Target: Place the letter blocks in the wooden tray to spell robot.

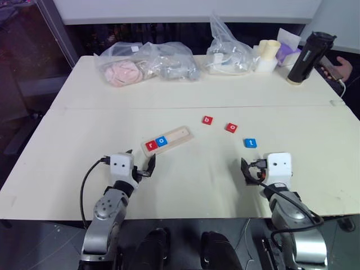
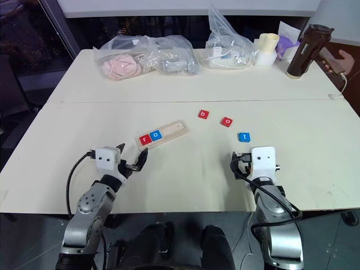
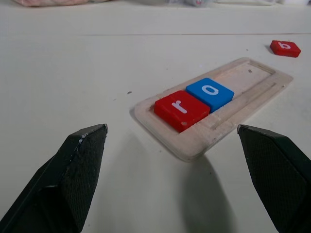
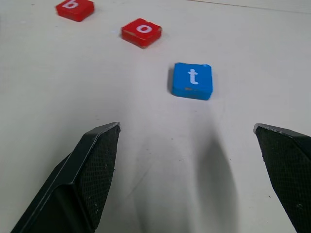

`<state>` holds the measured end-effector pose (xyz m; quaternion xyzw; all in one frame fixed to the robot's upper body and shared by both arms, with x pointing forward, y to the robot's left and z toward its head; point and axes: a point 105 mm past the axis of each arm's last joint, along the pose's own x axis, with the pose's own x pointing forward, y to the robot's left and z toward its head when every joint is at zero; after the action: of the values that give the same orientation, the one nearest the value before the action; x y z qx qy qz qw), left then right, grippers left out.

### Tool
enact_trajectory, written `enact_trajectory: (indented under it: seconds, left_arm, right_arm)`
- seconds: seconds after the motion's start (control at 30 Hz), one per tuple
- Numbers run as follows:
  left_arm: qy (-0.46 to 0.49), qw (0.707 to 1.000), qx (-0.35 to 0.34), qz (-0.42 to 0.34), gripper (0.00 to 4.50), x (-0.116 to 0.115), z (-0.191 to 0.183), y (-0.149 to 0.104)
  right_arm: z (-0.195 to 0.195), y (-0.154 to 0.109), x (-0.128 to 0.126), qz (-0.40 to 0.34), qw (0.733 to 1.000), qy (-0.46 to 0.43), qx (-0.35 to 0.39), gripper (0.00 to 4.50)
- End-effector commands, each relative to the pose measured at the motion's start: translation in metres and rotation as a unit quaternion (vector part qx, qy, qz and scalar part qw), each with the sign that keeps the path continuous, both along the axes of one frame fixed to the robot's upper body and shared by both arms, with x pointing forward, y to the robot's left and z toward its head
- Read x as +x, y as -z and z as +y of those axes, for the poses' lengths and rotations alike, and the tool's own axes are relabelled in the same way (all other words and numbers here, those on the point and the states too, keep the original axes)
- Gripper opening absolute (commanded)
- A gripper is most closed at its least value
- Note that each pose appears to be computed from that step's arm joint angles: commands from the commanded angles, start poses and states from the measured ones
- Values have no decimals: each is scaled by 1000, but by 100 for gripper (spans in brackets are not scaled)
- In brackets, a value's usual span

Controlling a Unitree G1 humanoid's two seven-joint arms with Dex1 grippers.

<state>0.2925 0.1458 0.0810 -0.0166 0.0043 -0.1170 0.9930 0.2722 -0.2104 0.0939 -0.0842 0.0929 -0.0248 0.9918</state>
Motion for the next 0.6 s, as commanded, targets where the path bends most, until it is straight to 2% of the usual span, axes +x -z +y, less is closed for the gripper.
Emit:
enact_trajectory:
  seconds: [0.03,0.6]
  left_arm:
    - [-1,999,-6,-40,450,-3,3,-17]
    - [5,999,-5,-36,450,-5,7,-20]
  right_arm:
    - [5,-15,-2,-27,999,-19,-12,445]
    - [10,-11,-3,-22,999,-25,-14,445]
